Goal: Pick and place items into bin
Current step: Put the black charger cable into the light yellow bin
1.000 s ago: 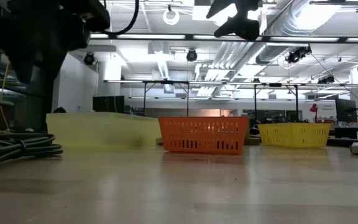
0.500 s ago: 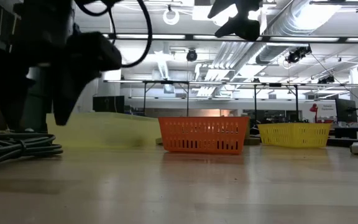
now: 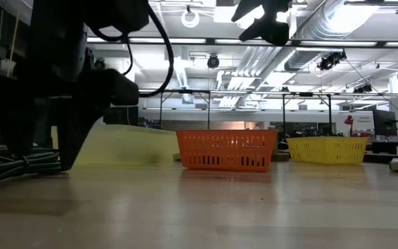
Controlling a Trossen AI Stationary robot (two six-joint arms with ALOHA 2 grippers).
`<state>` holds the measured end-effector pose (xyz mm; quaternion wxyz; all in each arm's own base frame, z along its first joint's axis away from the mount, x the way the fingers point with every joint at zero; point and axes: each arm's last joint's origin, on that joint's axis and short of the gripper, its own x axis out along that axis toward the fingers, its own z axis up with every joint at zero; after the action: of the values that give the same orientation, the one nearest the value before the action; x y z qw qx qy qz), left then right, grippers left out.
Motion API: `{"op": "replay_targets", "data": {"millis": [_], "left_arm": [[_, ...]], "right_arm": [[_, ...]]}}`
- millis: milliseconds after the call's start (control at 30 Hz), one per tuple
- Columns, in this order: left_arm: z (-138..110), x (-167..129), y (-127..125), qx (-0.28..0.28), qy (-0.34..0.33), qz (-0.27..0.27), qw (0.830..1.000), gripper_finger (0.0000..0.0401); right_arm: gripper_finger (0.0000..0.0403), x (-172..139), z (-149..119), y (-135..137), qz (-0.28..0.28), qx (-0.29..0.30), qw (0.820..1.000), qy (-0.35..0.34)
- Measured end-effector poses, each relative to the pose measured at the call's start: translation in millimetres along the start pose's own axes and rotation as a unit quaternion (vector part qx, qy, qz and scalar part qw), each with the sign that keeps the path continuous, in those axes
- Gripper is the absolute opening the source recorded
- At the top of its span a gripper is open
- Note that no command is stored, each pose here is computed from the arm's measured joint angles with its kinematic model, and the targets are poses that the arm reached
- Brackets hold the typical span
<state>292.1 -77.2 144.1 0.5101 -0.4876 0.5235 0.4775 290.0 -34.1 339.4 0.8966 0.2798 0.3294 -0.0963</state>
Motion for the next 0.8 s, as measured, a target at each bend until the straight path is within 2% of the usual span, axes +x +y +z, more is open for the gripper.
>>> {"op": "replay_targets", "data": {"millis": [433, 500, 667, 800], "left_arm": [[1.6, 1.6, -1.2, 0.049, -0.032, -0.004, 0.998, 0.0020], [1.6, 1.5, -1.6, 0.055, -0.031, -0.007, 0.998, 0.0014], [0.5, -2.4, -3.6, 0.060, -0.015, -0.026, 0.998, 0.0039], [0.2, -13.8, -3.8, 0.072, -0.012, -0.055, 0.996, 0.0027]], "right_arm": [[0.0192, 0.0, 0.2, -0.3, -0.005, -0.001, 1.000, -0.003], [0.0190, 0.0, 0.2, -0.5, -0.008, -0.001, 1.000, -0.004], [0.0183, 0.0, 0.2, -0.7, -0.011, -0.001, 1.000, -0.006], [0.0177, 0.0, 0.2, -0.8, -0.012, -0.001, 1.000, -0.005]]}}
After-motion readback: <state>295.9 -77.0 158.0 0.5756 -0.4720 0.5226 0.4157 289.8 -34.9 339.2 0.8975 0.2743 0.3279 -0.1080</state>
